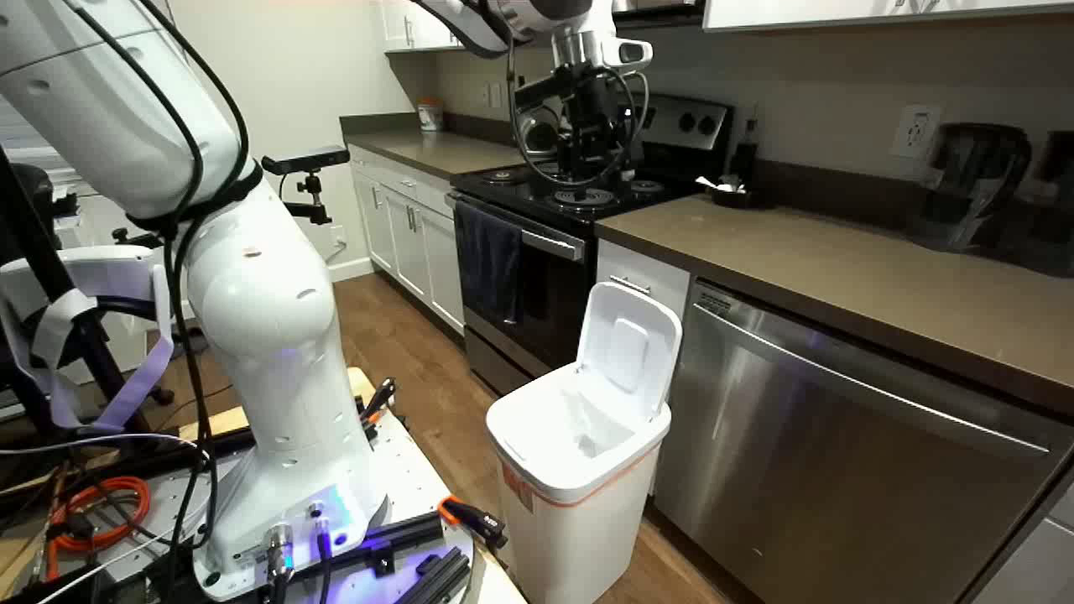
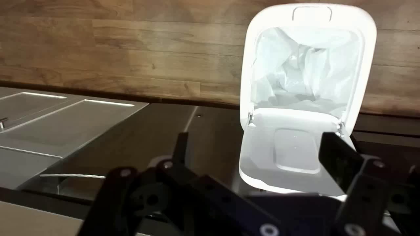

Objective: Close the bin

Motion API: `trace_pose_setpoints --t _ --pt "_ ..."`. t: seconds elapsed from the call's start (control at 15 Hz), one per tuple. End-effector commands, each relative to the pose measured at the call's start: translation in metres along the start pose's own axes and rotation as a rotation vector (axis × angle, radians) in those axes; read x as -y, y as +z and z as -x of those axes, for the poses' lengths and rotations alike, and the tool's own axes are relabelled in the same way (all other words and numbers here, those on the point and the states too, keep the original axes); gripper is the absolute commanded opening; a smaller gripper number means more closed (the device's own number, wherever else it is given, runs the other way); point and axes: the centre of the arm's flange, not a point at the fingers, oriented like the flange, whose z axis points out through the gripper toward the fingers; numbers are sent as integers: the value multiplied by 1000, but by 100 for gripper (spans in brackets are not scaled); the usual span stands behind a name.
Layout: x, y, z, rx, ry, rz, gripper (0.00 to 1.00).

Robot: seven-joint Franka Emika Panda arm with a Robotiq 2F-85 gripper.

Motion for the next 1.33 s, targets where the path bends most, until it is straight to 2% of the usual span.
trace_pose_setpoints --t 0.0,0.4,0.6,0.8,1.13,1.27 --pt "0 0 0 0 0 0 100" --pt "0 0 0 0 0 0 100" --pt "8 23 -14 -11 -14 -21 100" --pt "19 47 -30 -66 -30 -51 100" --pt "33 106 -61 -158 -27 -153 100" --pt "39 132 -81 -152 -15 -198 100"
